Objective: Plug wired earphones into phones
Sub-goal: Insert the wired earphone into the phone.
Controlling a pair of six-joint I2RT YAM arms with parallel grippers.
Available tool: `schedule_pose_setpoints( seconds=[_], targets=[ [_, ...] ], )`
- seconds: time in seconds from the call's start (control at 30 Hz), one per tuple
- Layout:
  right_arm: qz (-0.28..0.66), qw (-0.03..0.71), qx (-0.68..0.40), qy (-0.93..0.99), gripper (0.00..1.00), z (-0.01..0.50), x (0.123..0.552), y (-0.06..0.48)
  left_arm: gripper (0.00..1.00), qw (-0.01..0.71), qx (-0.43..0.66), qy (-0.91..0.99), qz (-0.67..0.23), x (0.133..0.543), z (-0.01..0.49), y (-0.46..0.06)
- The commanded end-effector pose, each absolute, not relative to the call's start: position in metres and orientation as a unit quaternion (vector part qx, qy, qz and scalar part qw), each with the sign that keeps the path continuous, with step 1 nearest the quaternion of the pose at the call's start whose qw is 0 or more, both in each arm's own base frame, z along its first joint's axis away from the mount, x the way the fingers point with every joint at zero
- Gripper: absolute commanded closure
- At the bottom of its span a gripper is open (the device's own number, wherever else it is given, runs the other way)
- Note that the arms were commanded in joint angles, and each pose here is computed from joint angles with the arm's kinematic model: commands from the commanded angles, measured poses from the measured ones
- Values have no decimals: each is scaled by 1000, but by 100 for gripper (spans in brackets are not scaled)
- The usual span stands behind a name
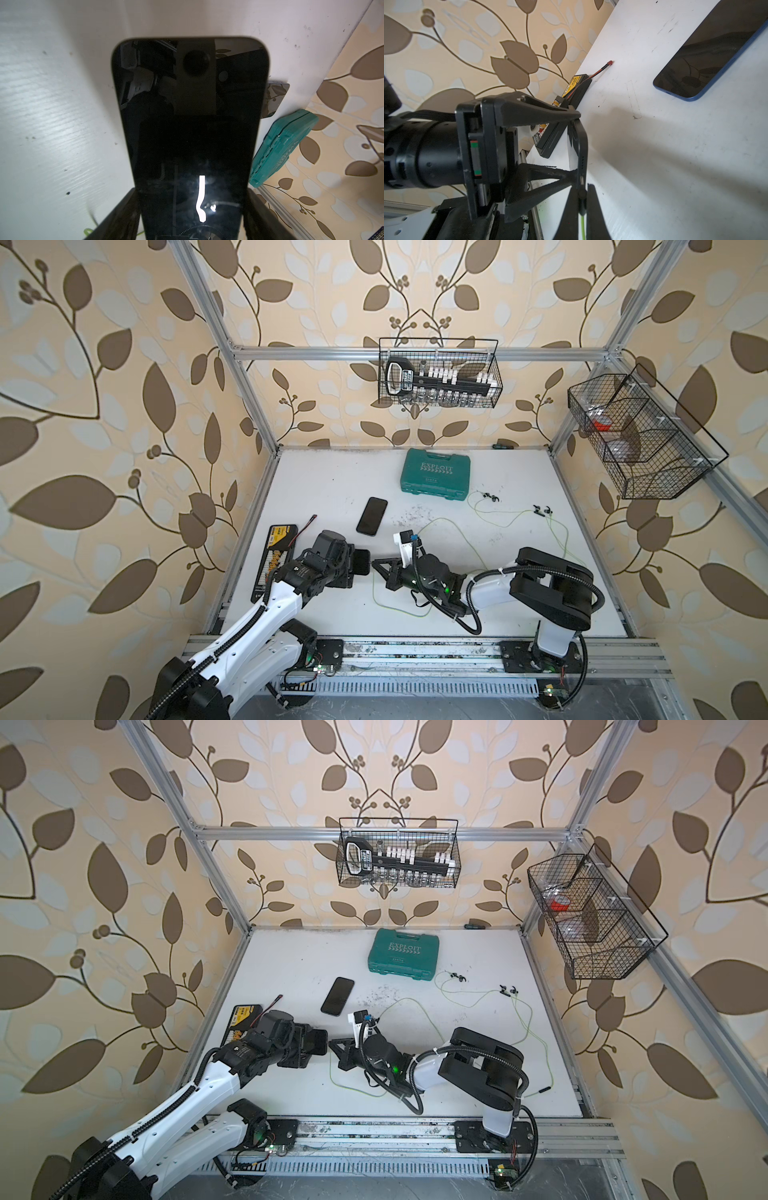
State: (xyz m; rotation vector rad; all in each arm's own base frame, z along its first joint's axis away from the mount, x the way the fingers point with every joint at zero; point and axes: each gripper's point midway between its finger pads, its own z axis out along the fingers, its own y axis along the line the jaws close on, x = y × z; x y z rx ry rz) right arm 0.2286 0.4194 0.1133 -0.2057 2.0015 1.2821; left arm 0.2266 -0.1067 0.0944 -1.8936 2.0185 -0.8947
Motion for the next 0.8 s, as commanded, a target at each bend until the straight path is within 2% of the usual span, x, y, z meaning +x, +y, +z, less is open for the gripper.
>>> schedule_pose_setpoints(
  seconds=[0.0, 0.47, 0.77],
  targets=[
    [498, 371, -86, 779, 100, 113, 230, 428, 39, 130, -644, 680, -324, 233, 106, -107],
    [484, 347, -97, 798, 100, 101, 225, 435, 40, 138, -628, 694, -324, 235, 112, -108],
    [503, 341, -109, 787, 100, 112, 219, 439, 40, 146, -611, 697, -347, 242, 120, -113]
  ],
)
